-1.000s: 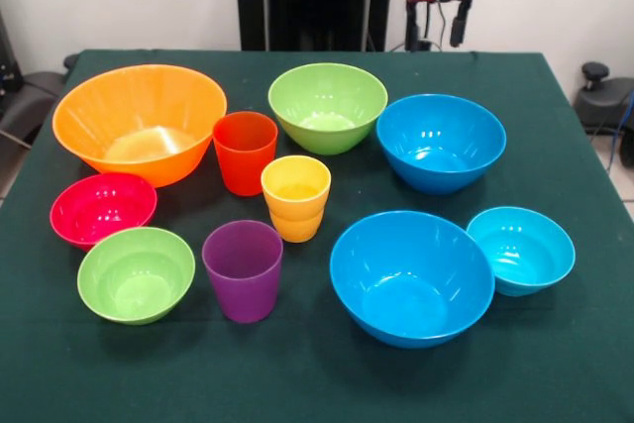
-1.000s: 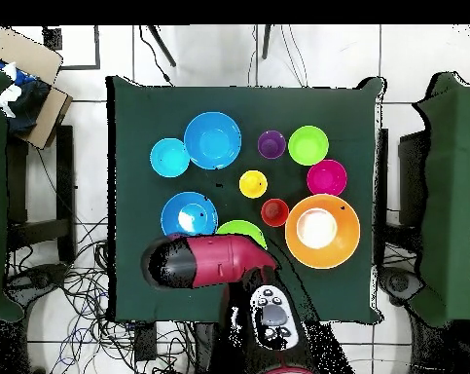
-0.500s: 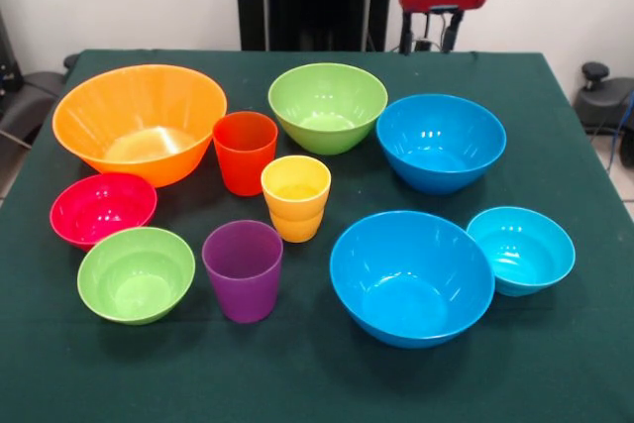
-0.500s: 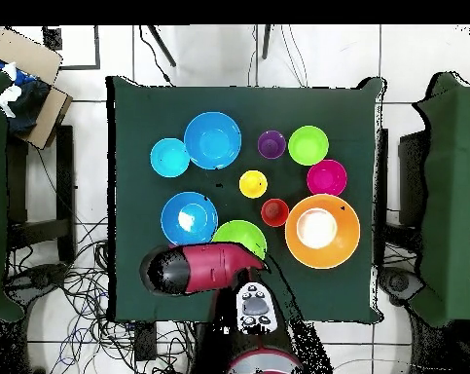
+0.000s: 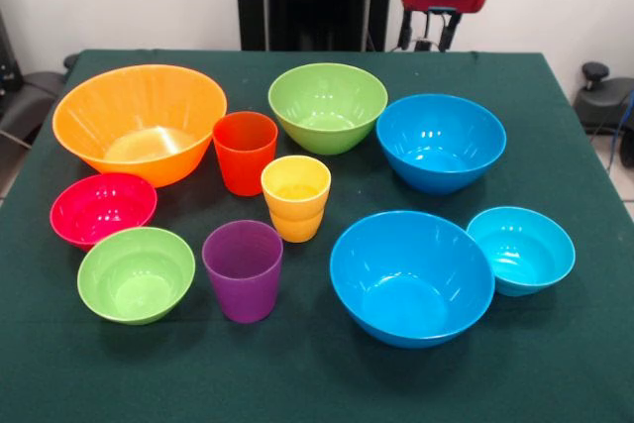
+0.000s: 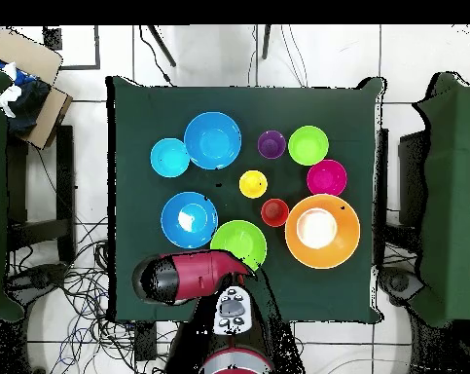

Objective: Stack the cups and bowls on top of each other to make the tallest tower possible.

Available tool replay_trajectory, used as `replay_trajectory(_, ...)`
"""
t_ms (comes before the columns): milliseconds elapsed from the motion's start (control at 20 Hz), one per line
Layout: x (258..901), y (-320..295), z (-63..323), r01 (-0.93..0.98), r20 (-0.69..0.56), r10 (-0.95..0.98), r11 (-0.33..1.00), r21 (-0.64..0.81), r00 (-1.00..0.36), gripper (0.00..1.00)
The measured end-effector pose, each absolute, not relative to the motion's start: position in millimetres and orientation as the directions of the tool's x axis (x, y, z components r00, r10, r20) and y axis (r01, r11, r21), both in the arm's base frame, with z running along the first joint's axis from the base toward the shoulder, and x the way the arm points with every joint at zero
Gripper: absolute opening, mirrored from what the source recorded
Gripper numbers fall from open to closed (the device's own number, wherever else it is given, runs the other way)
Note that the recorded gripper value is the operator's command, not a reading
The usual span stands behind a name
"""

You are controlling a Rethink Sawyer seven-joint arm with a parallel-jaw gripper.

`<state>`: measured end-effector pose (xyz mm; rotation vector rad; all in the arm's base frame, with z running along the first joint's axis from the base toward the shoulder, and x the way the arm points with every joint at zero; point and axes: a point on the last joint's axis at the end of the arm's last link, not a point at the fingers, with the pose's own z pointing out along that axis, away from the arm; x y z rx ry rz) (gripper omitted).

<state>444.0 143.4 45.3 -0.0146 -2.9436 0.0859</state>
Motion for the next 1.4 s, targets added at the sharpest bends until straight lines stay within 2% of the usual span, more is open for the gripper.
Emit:
replay_trajectory(650,436.9,167.1,34.1,0.084,0.199,0.102,0.992,-0.097,-0.975,1.00)
replay_trajectory(1400,467.9,178.8,19.9,0.076,0.116,0.086,0.993,-0.089,-0.989,1.00)
